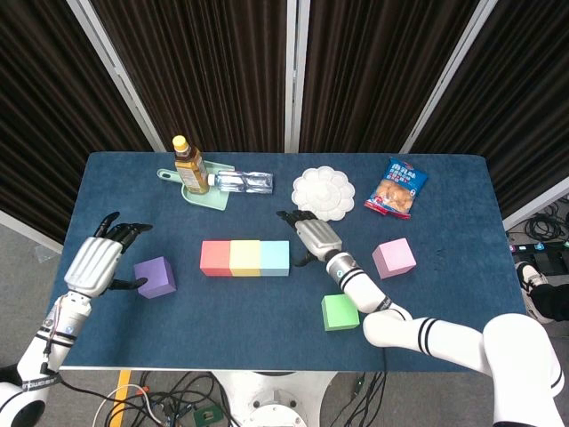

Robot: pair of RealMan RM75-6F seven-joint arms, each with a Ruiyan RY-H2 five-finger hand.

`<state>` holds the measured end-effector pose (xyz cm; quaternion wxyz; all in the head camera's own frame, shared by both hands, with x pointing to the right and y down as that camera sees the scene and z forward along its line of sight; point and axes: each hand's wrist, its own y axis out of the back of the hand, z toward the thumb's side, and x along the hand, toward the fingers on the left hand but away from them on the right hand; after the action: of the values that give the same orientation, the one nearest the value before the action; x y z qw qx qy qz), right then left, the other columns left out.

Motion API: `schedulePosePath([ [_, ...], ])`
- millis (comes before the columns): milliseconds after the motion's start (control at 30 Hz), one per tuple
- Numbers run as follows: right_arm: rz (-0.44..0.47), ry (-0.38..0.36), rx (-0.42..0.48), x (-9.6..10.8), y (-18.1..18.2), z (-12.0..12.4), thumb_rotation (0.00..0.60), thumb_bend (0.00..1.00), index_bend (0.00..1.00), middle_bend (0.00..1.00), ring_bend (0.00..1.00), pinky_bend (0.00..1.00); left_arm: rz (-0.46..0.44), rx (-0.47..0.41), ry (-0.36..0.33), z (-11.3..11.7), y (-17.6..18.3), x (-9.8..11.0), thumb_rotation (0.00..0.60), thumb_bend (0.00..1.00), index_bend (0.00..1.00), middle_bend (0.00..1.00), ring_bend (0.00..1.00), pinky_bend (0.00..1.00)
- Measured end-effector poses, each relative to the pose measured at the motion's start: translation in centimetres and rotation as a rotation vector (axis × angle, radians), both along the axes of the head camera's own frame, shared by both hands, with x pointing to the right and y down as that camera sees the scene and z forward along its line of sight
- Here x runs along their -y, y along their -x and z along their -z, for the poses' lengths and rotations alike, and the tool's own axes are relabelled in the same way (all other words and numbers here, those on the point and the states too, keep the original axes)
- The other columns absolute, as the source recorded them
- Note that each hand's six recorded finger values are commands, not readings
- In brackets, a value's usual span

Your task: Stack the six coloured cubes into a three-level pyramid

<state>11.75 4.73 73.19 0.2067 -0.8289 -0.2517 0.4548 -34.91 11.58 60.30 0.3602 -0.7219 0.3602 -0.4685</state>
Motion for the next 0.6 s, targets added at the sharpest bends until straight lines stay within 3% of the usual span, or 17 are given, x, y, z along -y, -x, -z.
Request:
schedulePosePath([
  [300, -0.001, -0.019, -0.002, 0.2, -1.6, 1.5, 0.600, 0.17, 0.00, 0.12, 0.00, 0.00, -0.007, 0.021, 0.034, -1.0, 0.2, -0.1, 0.600, 0.00, 0.17, 0.21, 0.20, 0.05],
  [600, -0.073, -0.133, -0.008, 2.5, -8.0, 7.9, 0.600, 0.17, 0.00, 0.12, 0.00, 0.00, -0.015, 0.047, 0.108, -2.9, -0.4, -0.9, 0.600, 0.00, 0.13, 0.16, 0.16, 0.05],
])
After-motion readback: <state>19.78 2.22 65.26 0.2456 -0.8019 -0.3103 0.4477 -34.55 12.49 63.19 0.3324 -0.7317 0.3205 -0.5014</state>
